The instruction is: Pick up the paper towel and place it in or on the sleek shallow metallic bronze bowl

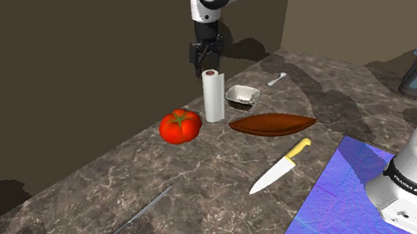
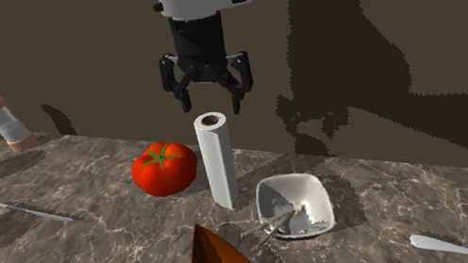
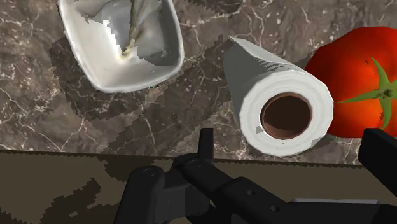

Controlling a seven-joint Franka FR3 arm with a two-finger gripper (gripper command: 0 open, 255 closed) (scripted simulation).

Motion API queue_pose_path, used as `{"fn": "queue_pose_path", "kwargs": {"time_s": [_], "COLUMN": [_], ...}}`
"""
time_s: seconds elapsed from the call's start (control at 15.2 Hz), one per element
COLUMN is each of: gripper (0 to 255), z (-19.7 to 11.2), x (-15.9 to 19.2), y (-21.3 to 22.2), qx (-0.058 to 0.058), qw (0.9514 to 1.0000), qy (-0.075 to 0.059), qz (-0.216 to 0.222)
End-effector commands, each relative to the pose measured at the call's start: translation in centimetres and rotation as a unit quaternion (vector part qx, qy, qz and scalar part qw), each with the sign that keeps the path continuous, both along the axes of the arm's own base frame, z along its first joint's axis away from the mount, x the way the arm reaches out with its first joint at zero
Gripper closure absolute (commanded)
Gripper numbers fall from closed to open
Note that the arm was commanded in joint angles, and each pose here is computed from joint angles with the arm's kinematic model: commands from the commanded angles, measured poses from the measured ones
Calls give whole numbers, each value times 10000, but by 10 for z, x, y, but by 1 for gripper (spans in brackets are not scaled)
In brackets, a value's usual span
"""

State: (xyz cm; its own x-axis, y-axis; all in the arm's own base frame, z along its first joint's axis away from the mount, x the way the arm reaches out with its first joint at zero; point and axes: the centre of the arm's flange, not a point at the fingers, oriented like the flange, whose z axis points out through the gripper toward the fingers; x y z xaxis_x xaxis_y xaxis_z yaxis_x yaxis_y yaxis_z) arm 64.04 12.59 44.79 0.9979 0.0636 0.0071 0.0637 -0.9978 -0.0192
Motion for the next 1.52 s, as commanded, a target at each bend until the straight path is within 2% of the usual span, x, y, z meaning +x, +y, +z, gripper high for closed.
{"fn": "queue_pose_path", "kwargs": {"time_s": [0.0, 0.4, 0.92, 0.99, 1.45], "gripper": [0, 0, 0, 255, 255], "z": [-9, -43, -43, -43, -44], "x": [9, 9, 9, 9, 9], "y": [4, 4, 4, 4, 4], "qx": [-14, -14, -14, -14, -14], "qw": [10000, 10000, 10000, 10000, 10000], "qy": [2, 2, 2, 2, 2], "qz": [-1, -1, -1, -1, -1]}}
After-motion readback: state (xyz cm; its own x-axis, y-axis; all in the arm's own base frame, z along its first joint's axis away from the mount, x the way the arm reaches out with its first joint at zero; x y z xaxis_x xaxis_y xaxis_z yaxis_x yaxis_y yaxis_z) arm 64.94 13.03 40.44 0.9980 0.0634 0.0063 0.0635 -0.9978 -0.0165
